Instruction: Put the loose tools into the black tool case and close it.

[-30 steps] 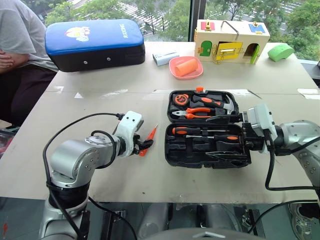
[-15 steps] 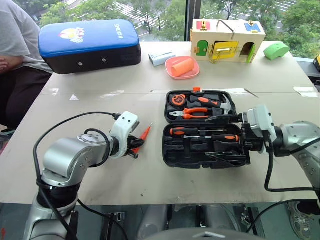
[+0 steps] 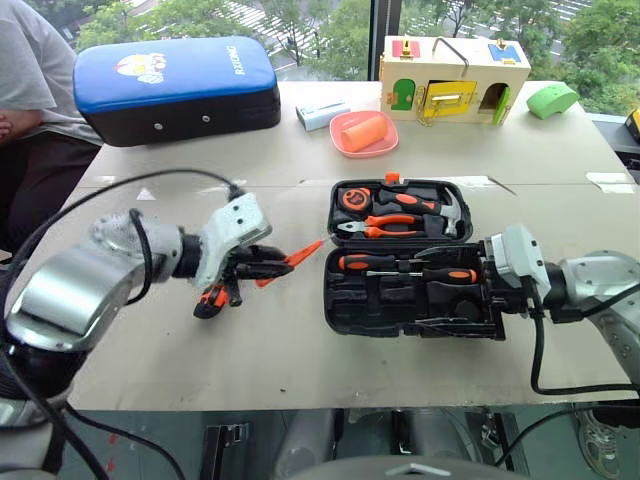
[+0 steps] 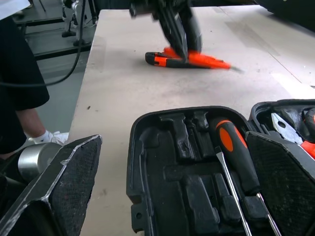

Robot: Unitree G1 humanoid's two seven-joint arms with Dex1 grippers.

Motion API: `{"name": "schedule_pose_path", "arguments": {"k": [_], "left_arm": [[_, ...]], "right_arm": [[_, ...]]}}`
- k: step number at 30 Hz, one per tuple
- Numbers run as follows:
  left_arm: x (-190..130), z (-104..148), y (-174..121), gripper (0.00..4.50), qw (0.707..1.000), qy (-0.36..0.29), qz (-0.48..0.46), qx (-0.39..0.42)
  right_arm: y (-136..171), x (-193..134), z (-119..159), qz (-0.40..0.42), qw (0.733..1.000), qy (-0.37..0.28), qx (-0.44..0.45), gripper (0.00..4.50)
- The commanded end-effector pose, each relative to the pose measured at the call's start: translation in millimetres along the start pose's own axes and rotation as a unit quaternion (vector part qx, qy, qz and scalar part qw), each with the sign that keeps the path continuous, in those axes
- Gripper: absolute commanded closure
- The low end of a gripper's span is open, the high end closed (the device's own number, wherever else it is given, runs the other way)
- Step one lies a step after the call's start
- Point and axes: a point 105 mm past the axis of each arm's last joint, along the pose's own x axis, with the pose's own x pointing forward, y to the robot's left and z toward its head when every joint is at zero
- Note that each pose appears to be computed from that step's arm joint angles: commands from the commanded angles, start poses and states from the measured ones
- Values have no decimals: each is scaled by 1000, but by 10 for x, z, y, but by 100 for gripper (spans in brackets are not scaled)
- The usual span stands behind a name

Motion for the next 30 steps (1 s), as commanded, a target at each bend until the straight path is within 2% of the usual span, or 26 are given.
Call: {"name": "schedule_pose_path", "arguments": {"k": [1,4,8,11,19,30], "left_arm": [[123,195,-13,399,995,-18,-68,71],[308,319,-43,399,987,-14,-126,103],[618,357,24,399,980,16,-151,131],[774,402,50,399,978,26,-170,117],[907,349,-35,399,973,68,-207,79],[1099,260,-5,399,975,86,-183,96]], "right_arm": [[53,-51,15,1,1000,14,-19,0],[86,-81,-26,-2,999,27,-16,0],[86,-111,-24,-20,999,29,-11,0],[88,-112,-16,-30,999,29,-8,0],[76,-123,16,-51,998,28,-3,0],[72,-112,47,-67,998,17,3,0]]}}
